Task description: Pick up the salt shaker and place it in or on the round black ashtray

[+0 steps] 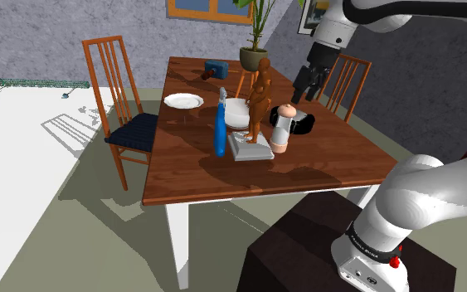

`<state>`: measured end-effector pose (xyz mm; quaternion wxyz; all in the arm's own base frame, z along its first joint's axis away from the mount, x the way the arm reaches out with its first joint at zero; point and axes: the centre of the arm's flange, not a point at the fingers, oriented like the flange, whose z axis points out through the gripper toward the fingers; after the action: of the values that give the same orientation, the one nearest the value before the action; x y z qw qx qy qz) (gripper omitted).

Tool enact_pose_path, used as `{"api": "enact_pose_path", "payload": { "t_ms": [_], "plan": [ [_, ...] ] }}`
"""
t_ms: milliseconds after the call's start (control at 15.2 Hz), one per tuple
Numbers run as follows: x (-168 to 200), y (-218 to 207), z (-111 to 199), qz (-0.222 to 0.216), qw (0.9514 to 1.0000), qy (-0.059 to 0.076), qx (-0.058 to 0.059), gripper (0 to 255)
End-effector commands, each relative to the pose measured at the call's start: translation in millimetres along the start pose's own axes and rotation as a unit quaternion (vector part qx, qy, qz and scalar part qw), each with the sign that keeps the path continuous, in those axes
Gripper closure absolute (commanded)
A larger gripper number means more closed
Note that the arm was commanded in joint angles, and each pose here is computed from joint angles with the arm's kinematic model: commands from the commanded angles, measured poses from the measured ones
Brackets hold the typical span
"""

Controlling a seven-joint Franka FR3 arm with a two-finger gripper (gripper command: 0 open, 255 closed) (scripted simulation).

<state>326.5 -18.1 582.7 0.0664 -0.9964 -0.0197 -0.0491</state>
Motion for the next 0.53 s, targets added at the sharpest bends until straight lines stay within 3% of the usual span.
{"api": "enact_pose_path", "payload": {
  "t_ms": [0, 462],
  "plan": [
    [0.0, 0.0, 0.0, 0.0, 1.0, 0.0, 0.0, 0],
    [27.9, 73.7, 33.6, -0.095, 0.9947, 0.038, -0.002, 0]
  ]
}}
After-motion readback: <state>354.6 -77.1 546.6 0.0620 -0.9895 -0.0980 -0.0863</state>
